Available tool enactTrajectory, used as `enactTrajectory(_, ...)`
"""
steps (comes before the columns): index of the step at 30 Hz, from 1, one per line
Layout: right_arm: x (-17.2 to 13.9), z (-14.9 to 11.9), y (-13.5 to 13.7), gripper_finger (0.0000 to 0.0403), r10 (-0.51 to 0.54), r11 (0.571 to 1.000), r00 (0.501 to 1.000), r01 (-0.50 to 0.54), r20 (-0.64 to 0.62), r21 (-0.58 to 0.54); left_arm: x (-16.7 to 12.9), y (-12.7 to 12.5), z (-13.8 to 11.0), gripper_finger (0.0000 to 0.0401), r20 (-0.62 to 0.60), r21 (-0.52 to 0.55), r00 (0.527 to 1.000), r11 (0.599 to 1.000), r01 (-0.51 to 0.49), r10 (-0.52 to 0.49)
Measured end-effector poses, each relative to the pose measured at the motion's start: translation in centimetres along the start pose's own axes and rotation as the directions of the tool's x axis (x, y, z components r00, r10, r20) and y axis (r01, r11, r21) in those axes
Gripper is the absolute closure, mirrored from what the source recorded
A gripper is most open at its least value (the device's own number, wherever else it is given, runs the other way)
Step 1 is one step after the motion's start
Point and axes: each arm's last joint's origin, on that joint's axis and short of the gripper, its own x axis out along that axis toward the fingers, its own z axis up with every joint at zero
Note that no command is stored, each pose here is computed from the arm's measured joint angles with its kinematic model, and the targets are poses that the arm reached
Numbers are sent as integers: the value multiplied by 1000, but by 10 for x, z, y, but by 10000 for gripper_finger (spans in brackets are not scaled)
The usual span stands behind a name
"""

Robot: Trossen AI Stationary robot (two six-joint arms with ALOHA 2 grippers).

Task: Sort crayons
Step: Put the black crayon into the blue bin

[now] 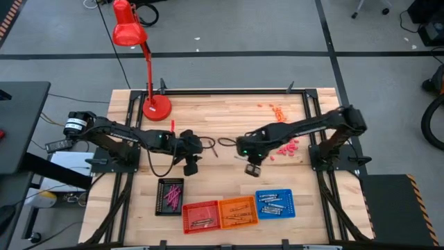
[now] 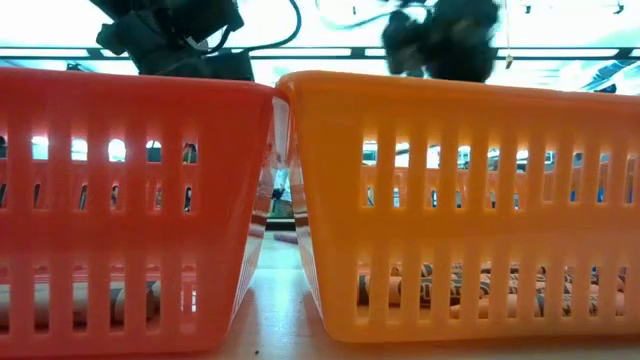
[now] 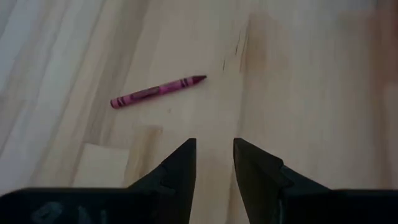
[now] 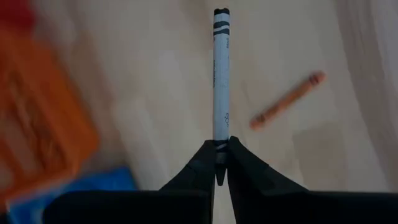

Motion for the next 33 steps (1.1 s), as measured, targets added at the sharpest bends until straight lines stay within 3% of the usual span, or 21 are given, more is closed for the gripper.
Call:
enactTrajectory(6,-28,-39,33,367,73,974,997,-74,-13,-216,4,1,-12,285,-38,245,999,970,4,5)
enactTrajectory(12,-20,-75,61,366,100,939,991,-123,-86,-322,4,1,-12,283,-32,406,999,914,10,4)
enactTrajectory(21,12,-121,82,366,140,938,968,-197,-208,-286,4,1,-12,254,-37,496,999,868,14,5)
enactTrajectory(33,39,-146,89,356,251,933,927,-309,-278,-187,34,-1,-23,243,-136,631,990,773,61,32)
